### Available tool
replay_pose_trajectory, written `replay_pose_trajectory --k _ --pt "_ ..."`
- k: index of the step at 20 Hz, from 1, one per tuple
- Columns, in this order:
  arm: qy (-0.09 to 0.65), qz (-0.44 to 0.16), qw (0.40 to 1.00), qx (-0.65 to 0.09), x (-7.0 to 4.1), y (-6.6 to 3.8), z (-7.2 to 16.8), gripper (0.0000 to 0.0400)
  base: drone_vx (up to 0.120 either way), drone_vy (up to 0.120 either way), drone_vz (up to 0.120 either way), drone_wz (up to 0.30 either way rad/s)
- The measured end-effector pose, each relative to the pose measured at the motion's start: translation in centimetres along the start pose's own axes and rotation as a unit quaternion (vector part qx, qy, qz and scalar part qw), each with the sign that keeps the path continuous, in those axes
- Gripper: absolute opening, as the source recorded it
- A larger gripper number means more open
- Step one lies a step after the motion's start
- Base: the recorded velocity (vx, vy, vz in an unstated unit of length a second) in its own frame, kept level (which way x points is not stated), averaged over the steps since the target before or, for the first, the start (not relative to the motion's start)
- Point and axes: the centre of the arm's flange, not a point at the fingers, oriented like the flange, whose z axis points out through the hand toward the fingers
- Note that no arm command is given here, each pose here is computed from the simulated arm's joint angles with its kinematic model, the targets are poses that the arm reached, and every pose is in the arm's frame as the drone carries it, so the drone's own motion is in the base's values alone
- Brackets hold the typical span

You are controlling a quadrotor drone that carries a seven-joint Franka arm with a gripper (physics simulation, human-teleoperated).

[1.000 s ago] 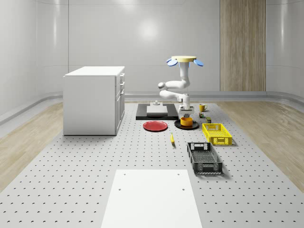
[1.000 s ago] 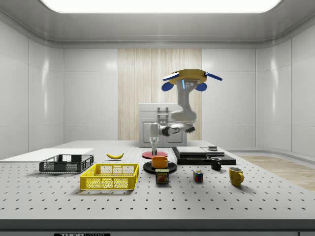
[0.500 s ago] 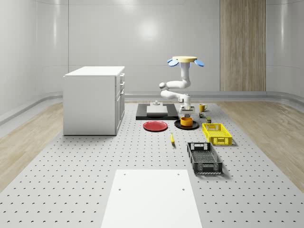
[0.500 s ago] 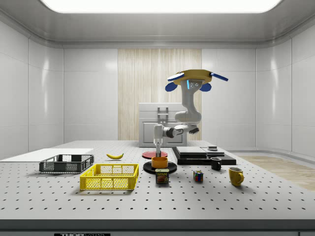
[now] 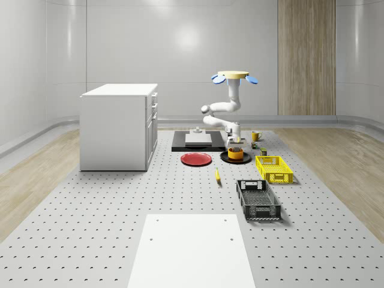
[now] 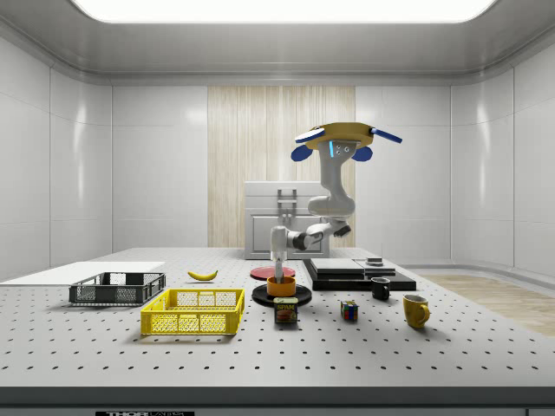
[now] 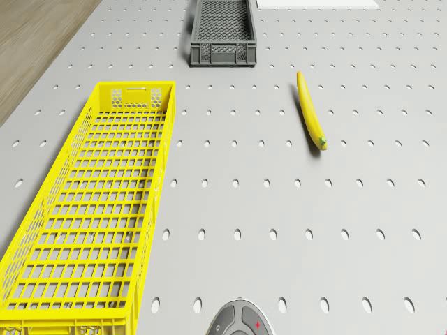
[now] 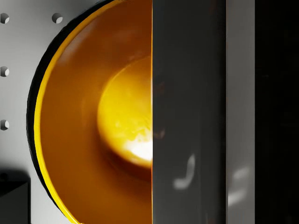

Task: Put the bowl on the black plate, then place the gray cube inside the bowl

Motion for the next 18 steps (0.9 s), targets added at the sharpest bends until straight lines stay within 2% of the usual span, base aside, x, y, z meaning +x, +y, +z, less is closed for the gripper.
replay_pose_trajectory --k 4,5,8,12,18 --pt "0.0 0.0 1.0 0.0 0.2 0.2 1.3 0.025 0.0 0.0 0.0 0.0" --pt "0.0 0.0 1.0 0.0 0.2 0.2 1.6 0.0262 0.0 0.0 0.0 0.0" --pt "0.0 0.0 1.0 0.0 0.3 0.3 2.0 0.0335 0.0 0.0 0.0 0.0" --pt "0.0 0.0 1.0 0.0 0.3 0.3 1.1 0.0376 0.0 0.0 0.0 0.0" --pt "0.0 0.0 1.0 0.0 0.3 0.3 -1.3 0.0395 0.0 0.0 0.0 0.0"
